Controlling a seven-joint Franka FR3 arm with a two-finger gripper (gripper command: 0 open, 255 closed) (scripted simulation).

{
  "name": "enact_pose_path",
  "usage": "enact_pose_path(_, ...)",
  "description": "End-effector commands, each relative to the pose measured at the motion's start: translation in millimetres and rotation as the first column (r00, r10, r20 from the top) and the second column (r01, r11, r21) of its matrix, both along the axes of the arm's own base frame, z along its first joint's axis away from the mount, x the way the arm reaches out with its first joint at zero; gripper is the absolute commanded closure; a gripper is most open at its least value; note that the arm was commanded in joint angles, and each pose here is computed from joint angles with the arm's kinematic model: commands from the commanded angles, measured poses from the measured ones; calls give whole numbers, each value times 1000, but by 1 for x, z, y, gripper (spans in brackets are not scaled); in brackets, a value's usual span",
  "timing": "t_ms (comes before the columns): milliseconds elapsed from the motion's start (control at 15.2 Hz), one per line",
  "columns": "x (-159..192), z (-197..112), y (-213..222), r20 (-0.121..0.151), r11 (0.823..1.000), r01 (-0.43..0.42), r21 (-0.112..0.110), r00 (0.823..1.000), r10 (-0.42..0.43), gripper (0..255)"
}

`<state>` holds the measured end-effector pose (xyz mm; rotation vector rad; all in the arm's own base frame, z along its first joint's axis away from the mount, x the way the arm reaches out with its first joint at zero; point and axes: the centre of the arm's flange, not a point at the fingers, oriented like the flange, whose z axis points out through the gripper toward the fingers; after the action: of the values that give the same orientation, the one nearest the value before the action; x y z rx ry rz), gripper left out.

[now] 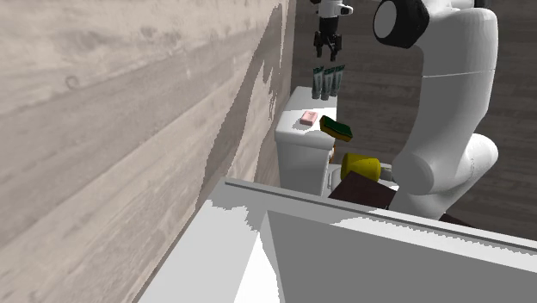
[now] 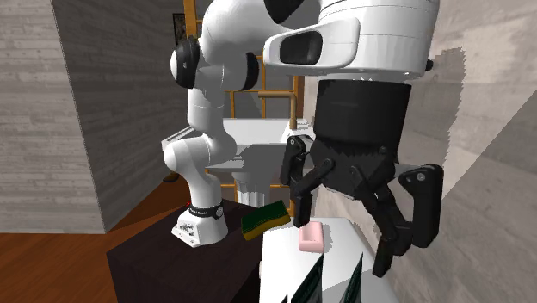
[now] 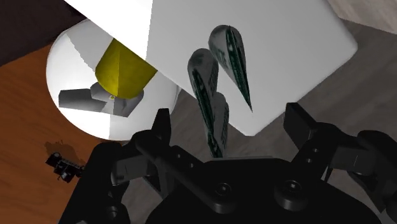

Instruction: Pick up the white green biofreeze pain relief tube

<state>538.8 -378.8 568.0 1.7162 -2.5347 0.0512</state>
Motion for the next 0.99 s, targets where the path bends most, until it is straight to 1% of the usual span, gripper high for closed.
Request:
enact_pose_path(0, -12, -5, -23, -7, 995, 98, 2, 995, -98, 0)
enact_pose_path(132, -25, -9, -45, -14, 981, 192, 3, 981, -192, 0)
enact_pose_path(198, -28, -10, -50, -16, 977, 212, 3, 977, -212, 0)
enact_pose_path(660, -28, -50, -50, -16, 977, 212, 3, 977, -212, 0)
enact_pose_path(792, -28, -50, -50, -16, 977, 212, 3, 977, -212, 0)
enact_pose_path(858, -28, -50, -50, -16, 977, 212, 3, 977, -212, 255)
enact_pose_path(924, -28, -50, -50, -16, 977, 212, 3, 977, -212, 255)
